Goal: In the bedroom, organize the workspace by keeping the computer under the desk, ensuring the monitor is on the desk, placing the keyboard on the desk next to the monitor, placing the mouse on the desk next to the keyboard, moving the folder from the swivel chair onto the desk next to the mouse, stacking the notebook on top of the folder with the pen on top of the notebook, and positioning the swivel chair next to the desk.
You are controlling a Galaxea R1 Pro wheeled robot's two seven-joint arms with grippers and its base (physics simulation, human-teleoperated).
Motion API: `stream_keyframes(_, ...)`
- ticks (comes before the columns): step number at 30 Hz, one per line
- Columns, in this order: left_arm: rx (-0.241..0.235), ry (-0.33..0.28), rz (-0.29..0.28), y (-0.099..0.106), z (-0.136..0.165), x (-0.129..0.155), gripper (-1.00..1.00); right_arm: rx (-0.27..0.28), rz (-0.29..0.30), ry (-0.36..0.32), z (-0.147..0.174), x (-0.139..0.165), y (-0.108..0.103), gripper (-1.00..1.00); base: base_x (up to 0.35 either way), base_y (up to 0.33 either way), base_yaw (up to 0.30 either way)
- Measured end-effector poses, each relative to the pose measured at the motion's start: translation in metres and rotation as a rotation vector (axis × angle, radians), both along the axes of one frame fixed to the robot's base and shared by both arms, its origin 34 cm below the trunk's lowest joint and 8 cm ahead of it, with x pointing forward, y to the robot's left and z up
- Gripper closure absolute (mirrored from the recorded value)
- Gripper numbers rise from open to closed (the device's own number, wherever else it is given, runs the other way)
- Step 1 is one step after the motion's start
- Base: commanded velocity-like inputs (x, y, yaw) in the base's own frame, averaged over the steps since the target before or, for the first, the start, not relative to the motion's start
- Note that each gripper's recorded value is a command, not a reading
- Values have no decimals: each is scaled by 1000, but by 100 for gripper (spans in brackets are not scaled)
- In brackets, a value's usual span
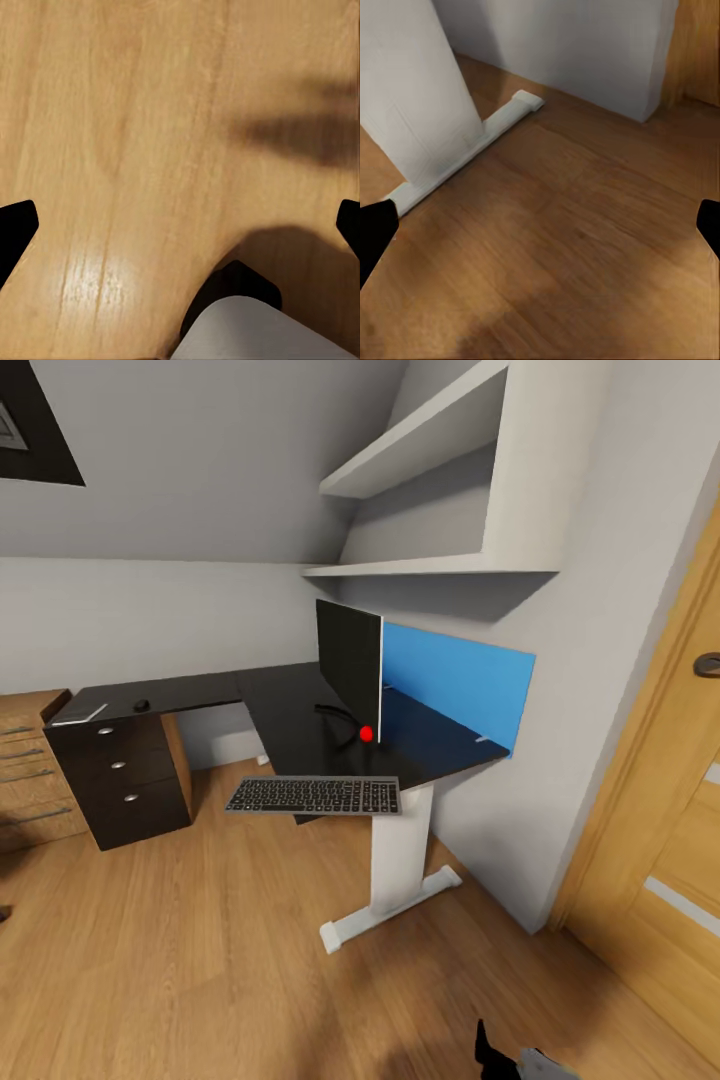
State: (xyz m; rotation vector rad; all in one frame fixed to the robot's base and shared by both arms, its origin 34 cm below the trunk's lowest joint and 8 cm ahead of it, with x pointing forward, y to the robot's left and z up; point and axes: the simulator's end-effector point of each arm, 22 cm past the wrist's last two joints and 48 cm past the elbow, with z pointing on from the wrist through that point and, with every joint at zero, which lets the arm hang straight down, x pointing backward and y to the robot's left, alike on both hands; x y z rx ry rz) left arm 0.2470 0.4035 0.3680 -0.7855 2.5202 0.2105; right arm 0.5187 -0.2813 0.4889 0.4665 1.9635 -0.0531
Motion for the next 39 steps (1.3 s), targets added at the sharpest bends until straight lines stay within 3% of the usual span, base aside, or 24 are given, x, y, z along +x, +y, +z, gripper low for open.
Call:
stream_keyframes(1, 6, -9, 1, 1, 1, 2, -100, 1, 15, -75, 29, 39, 1, -100, 0, 0, 0)
stream_keyframes(4, 15, -21, 2, 3, 3, 4, -100, 4, 30, -91, 72, 120, -20, -100, 0, 0, 0)
stream_keyframes(9, 16, -24, 1, 3, 3, 4, -100, 22, 25, -57, 125, 200, -54, -100, 0, 0, 0)
stream_keyframes(12, 7, -23, -3, -5, 2, 4, -100, 102, -22, -17, 143, 224, -71, -100, 0, 0, 0)
stream_keyframes(14, 2, -32, -7, -9, 2, 9, -100, 156, -21, 18, 159, 241, -74, -100, 0, 0, 0)
stream_keyframes(16, 1, -47, -9, -10, 4, 15, -100, 177, -13, 23, 170, 251, -73, -100, 0, 0, 0)
stream_keyframes(19, 8, -110, -9, -12, 14, 47, -100, 271, 4, 41, 192, 266, -64, -100, 0, 0, 0)
stream_keyframes(20, 19, -134, -2, -11, 20, 61, -100, 323, 11, 45, 200, 270, -59, -100, 0, 0, 0)
stream_keyframes(22, 64, -205, 48, -5, 44, 108, -100, 485, 70, 82, 222, 275, -34, -100, 0, 0, 0)
stream_keyframes(24, 64, -217, 68, -10, 59, 136, -100, 571, 119, 129, 231, 270, -26, -100, 0, 0, 0)
stream_keyframes(25, 41, -197, 61, -19, 65, 149, -100, 630, 154, 151, 237, 266, -24, -100, 0, 0, 0)
stream_keyframes(30, -10, -132, 36, -36, 64, 154, -100, 753, 258, 102, 266, 264, -26, -100, 0, 0, 0)
stream_keyframes(33, 4, -74, 40, -31, 50, 131, -100, 791, 321, 50, 284, 265, -26, -100, 0, 0, 0)
stream_keyframes(36, 33, -68, 55, -21, 45, 120, -100, 813, 359, 19, 294, 265, -25, -100, 0, 0, 0)
stream_keyframes(39, 23, -64, 88, -27, 41, 114, -100, 853, 371, 33, 288, 262, -11, -100, 0, 0, 0)
